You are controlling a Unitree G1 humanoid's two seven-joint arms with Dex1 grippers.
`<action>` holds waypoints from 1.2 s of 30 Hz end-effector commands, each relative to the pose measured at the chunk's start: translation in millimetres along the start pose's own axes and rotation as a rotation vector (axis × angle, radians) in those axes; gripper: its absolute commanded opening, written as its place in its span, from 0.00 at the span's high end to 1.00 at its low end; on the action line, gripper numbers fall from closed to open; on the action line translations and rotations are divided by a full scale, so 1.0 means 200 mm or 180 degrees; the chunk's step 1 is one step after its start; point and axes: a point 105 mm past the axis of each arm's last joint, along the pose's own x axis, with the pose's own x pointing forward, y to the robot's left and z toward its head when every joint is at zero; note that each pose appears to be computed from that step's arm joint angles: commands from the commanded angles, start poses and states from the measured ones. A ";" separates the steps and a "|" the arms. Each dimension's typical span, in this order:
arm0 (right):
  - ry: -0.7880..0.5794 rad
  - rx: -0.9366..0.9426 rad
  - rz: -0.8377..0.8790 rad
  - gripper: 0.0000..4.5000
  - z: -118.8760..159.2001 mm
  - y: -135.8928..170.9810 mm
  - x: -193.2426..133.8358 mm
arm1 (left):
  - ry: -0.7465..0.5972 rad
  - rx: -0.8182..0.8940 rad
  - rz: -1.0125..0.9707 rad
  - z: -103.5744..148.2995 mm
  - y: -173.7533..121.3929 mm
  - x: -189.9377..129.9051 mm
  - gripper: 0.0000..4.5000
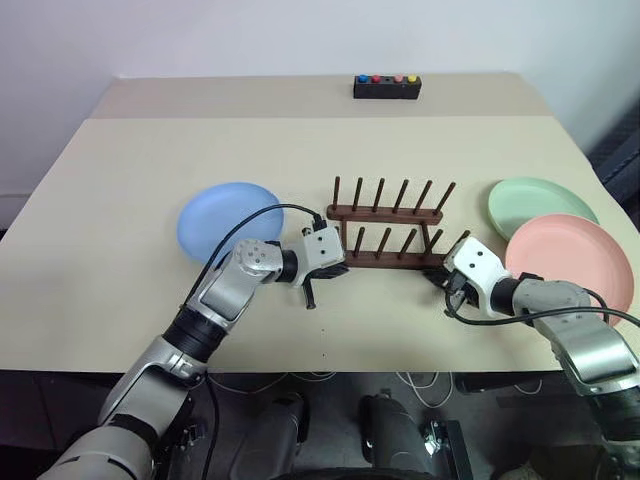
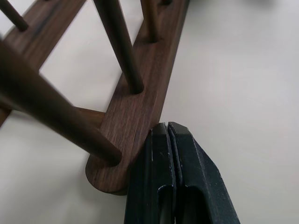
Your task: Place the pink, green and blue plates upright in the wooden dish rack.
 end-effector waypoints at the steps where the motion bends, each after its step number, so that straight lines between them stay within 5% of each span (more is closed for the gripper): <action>1: -0.0124 -0.0182 -0.0100 0.99 0.06 -0.06 0.03 | -0.0022 0.0113 0.0441 0.01 0.14 0.02 1.00; 20: -0.0319 -0.0445 -0.0493 0.99 0.16 -0.32 0.19 | -0.0058 0.0271 0.0707 0.02 0.30 0.10 1.00; 28: -0.0963 0.0299 -0.0169 0.99 0.30 -0.26 0.07 | -0.0483 -0.0272 0.0282 0.11 0.23 0.06 1.00; 31: -0.1465 0.0900 0.0241 0.81 0.44 -0.21 -0.07 | -0.0923 -0.0759 -0.0154 0.22 0.16 -0.05 0.82; 36: -0.1697 0.1026 0.0414 0.27 0.55 -0.16 -0.27 | -0.1365 -0.0929 -0.0623 0.35 0.12 -0.30 0.27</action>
